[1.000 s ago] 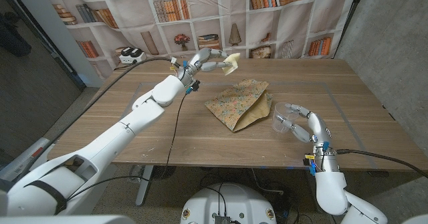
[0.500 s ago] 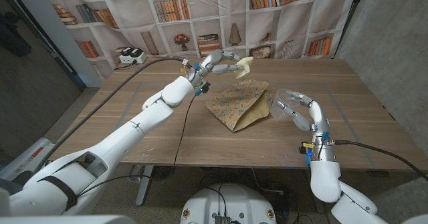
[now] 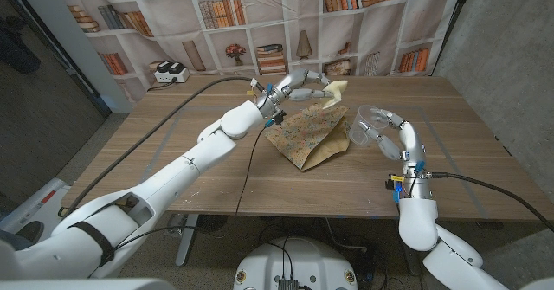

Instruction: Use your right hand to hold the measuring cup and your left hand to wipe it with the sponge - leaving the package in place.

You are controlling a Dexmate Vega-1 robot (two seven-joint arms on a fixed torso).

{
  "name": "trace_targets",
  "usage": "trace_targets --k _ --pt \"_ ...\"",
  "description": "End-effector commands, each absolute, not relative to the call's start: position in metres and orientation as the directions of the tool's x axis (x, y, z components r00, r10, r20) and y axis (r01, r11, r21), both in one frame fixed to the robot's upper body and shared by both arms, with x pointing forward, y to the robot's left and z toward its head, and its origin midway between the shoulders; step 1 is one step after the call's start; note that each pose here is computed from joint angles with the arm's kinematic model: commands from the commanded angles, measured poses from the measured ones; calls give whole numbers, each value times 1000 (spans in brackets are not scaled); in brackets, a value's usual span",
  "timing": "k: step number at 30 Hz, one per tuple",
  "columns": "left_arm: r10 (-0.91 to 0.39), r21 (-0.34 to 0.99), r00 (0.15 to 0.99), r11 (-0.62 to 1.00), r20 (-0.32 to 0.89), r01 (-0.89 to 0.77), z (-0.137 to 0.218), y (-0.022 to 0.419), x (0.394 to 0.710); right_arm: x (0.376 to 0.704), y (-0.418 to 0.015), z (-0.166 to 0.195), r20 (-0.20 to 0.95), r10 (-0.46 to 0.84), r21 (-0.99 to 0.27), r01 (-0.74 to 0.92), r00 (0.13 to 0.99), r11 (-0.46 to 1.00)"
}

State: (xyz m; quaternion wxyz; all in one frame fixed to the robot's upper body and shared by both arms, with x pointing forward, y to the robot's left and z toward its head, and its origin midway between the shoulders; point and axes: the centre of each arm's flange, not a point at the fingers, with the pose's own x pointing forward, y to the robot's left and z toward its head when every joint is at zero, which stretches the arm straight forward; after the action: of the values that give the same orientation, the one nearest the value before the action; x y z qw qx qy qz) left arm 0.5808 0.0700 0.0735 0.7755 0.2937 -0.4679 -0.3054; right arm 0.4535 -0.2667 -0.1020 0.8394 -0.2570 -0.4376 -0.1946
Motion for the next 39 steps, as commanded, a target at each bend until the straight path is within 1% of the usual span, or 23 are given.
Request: trace_targets --k 1,9,24,31,39 --pt "-793 771 342 592 505 235 68 56 579 460 -263 -82 839 -101 -264 562 535 784" --pt "-817 798 339 554 466 238 70 50 581 461 -258 -72 856 -100 -245 570 507 784" --pt "-835 818 320 527 447 232 75 32 586 459 -247 -60 890 -82 -204 551 449 809" --pt "-833 818 342 524 435 236 72 30 591 457 -245 -55 903 -96 -152 520 419 841" --pt "-828 809 357 531 432 252 67 33 594 458 -248 -51 904 -97 -141 504 417 852"
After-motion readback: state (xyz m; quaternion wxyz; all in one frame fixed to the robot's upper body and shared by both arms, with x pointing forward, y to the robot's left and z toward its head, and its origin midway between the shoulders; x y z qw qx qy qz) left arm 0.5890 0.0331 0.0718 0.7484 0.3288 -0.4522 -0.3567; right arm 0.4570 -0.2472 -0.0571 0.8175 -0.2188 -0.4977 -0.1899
